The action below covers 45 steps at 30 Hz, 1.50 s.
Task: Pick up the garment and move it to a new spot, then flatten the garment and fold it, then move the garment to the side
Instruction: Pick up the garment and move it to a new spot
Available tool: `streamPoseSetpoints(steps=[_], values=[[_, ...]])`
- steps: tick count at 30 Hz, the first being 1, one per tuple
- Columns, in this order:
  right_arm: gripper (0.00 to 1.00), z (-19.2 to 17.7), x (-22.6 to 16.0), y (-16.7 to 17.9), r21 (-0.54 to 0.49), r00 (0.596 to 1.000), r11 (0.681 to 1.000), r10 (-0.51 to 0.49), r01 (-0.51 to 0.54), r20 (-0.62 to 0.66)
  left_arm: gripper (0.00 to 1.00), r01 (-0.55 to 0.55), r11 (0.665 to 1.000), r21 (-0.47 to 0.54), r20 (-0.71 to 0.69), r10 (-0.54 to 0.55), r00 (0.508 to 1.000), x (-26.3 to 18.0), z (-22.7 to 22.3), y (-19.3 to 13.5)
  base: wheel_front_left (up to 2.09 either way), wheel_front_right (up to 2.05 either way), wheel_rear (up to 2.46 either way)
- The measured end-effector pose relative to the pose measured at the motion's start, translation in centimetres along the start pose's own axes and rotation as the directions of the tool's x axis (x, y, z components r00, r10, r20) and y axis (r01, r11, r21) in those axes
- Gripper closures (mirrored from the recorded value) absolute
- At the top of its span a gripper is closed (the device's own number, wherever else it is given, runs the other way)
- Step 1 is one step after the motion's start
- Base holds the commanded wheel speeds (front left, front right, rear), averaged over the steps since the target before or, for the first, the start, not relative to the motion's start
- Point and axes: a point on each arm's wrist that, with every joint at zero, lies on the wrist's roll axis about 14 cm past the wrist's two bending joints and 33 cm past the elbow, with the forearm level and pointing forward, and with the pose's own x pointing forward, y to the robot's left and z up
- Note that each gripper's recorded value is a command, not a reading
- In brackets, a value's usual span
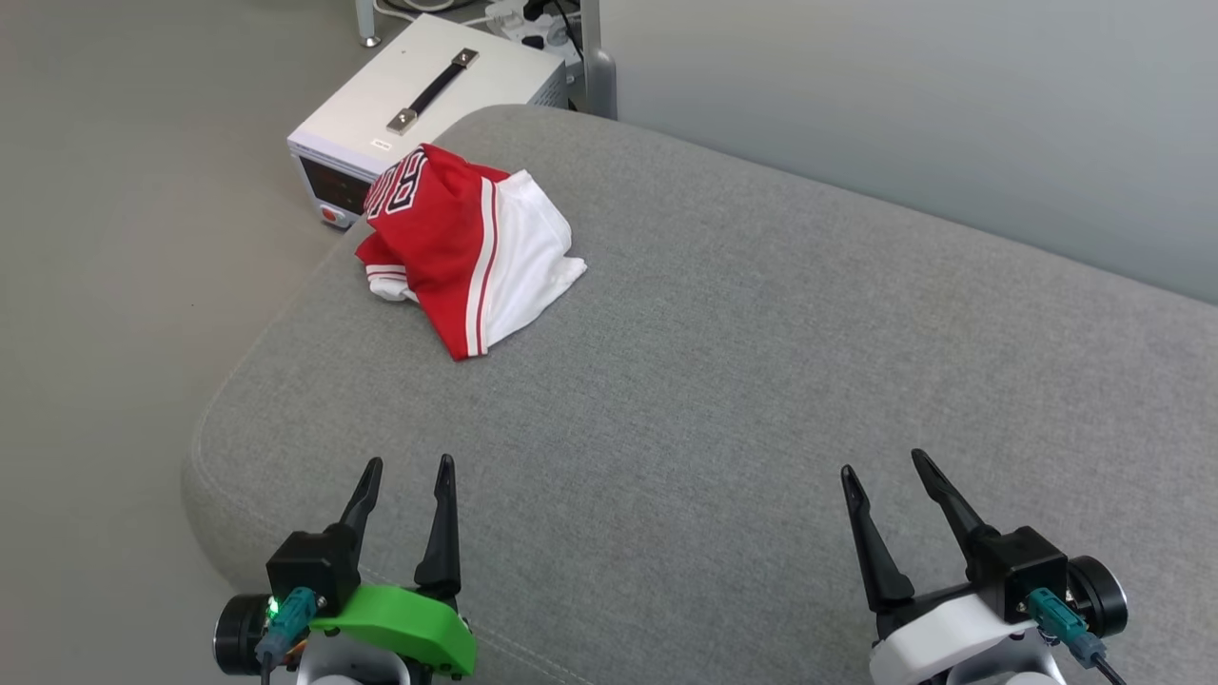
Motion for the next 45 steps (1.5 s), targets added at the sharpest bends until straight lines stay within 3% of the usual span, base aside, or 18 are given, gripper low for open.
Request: streamPoseSetpoints(steps=[7,14,21,25,33,39,40,41,45], values=[[0.0,-1.2,0.7,-0.9,-0.007,1.0,1.0,0.0,0.0,-0.015,0.0,0.032,0.999,0.034,-0.089,-0.029,0.996,2.4,-2.3,-0.5,0.0,0.0,0.0],[0.0,-1.0,2.3,-3.8,-0.045,1.0,0.999,-0.014,0.015,0.011,0.0,0.097,0.991,0.097,-0.171,-0.08,0.982,10.6,-1.6,-0.2,0.0,0.0,0.0],[0.0,-1.7,3.0,-6.7,-0.044,0.999,0.998,-0.053,0.053,0.007,0.0,0.167,0.967,0.195,-0.363,-0.087,0.928,17.9,-2.4,0.4,0.0,0.0,0.0],[0.0,-2.4,2.7,-8.4,-0.032,0.996,0.996,-0.089,0.089,0.0,0.0,0.206,0.957,0.203,-0.525,-0.071,0.848,20.0,-5.1,0.6,0.0,0.0,0.0],[0.0,-5.0,1.5,-11.0,-0.021,0.986,0.988,-0.155,0.154,-0.055,0.0,0.213,0.967,0.141,-0.823,-0.005,0.568,19.5,-12.6,1.4,0.0,0.0,0.0],[0.0,-6.8,0.5,-12.1,-0.016,0.976,0.981,-0.192,0.191,-0.102,0.0,0.196,0.972,0.127,-0.869,0.013,0.495,20.1,-14.8,2.0,0.0,0.0,0.0],[0.0,-7.1,0.3,-12.3,-0.016,0.974,0.98,-0.197,0.196,-0.109,0.08,0.192,0.974,0.119,-0.872,0.009,0.49,20.2,-15.0,1.9,0.0,0.0,0.0],[0.0,-7.2,0.2,-12.4,-0.016,0.973,0.98,-0.201,0.201,-0.113,1.0,0.19,0.975,0.111,-0.873,0.005,0.487,20.3,-15.2,1.8,0.0,0.0,0.0],[0.0,-7.6,-0.1,-12.8,-0.022,0.969,0.977,-0.214,0.213,-0.124,1.0,0.193,0.975,0.106,-0.855,-0.01,0.518,20.8,-15.0,1.6,0.0,0.0,0.0]])
